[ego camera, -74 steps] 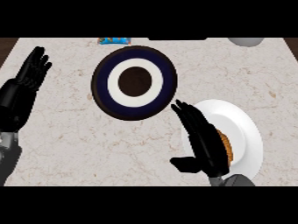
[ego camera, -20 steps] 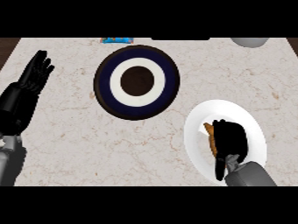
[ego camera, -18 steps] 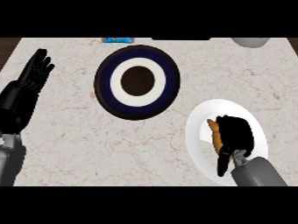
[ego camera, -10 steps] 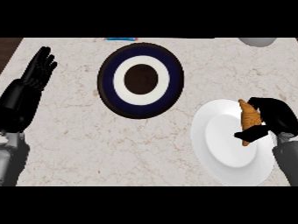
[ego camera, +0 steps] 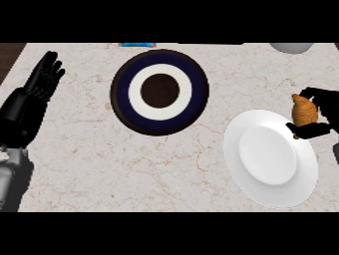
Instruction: Pick the croissant from the plate and place it in the plate
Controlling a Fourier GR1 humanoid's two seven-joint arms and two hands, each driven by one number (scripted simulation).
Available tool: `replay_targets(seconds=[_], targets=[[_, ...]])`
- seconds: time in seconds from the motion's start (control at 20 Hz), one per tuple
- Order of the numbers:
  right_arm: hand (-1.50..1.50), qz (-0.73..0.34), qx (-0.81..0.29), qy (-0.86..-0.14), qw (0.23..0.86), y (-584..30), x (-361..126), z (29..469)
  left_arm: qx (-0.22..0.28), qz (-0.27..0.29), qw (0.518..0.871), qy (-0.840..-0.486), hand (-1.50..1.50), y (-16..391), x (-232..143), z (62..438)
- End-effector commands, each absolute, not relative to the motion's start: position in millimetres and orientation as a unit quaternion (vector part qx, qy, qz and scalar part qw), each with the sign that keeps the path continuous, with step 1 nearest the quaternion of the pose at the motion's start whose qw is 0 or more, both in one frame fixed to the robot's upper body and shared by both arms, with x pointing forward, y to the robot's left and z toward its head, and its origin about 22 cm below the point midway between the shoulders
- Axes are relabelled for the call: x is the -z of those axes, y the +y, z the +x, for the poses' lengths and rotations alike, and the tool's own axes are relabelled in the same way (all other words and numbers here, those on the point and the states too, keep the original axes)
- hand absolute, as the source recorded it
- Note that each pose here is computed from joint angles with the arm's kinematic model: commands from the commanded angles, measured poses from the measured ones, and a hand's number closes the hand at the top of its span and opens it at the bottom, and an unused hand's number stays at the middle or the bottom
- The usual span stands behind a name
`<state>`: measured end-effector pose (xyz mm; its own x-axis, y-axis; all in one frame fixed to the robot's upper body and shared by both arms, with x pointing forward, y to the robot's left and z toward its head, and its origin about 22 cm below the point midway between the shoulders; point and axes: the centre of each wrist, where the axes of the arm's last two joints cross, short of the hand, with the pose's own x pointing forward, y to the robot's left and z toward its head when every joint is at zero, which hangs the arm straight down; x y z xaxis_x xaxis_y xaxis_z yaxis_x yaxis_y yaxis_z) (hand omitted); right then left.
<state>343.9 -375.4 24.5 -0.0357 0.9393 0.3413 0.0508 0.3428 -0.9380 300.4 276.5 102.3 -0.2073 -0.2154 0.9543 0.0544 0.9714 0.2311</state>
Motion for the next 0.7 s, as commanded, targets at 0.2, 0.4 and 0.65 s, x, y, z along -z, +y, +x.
replay_targets(seconds=[0.2, 0.4, 0.65], targets=[[1.5, -0.266, -0.334, -0.767, 0.479, -330.2, -52.5, 362.1, 0.1, 0.064, 0.634, -0.764, 0.0, 288.7, -106.8, 298.2], [1.5, -0.212, -0.318, -0.803, 0.457, -308.3, -98.3, 371.8, 0.087, 0.069, 0.636, -0.764, 0.0, 282.0, -100.0, 306.3], [1.5, -0.194, -0.339, -0.8, 0.454, -249.7, -107.8, 358.2, 0.103, 0.068, 0.643, -0.756, 0.0, 279.7, -94.3, 304.9]])
